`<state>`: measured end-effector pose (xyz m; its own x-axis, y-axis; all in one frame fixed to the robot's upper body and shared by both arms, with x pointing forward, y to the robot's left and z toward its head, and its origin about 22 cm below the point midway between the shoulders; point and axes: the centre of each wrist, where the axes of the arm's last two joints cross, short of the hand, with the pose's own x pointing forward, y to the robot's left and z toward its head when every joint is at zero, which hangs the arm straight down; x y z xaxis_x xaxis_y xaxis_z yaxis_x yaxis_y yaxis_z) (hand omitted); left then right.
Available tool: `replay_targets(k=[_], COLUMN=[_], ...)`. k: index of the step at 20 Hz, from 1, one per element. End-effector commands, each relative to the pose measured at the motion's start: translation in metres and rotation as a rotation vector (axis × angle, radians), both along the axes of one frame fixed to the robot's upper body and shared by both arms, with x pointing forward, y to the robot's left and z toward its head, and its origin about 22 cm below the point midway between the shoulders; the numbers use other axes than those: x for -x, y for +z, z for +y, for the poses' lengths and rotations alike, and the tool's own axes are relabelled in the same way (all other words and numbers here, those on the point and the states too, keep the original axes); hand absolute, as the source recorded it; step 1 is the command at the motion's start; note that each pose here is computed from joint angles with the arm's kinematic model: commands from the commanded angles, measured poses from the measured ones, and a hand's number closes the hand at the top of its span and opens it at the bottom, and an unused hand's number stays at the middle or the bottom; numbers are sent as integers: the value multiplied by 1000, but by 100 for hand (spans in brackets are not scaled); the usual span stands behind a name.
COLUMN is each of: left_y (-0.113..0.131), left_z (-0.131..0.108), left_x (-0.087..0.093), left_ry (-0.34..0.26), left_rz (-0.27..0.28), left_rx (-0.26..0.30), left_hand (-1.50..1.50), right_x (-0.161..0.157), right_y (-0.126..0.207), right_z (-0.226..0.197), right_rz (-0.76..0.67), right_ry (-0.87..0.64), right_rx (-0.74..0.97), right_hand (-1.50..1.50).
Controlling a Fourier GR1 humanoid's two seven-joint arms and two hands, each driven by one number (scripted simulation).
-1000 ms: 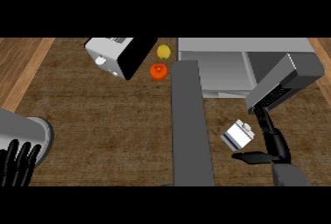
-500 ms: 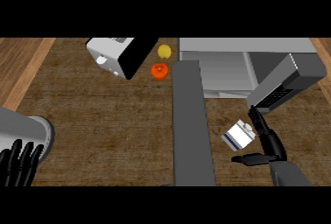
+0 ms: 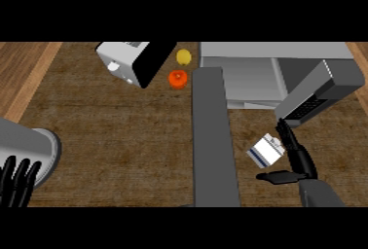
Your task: Pick up the milk, place it into the microwave and close the microwave
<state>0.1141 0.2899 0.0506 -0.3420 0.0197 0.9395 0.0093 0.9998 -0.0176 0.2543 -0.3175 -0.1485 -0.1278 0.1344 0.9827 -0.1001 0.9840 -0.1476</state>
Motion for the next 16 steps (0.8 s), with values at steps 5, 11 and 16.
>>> replay_targets(k=[5,11,16], left_y=[-5,-7,-2], left_z=[8,3,8], left_x=[-1,1,-8], left_ry=[-16,-12,18], left_rz=[4,3,-12], left_rx=[0,1,-8], left_hand=[-150,-150,-150], right_x=[-5,-3,-8], right_y=[-5,-4,-2], right_z=[26,22,32], right_rz=[-100,-147,-85], right_ry=[57,78,173], right_rx=[-212,-294,-372], right_hand=[150,150,150])
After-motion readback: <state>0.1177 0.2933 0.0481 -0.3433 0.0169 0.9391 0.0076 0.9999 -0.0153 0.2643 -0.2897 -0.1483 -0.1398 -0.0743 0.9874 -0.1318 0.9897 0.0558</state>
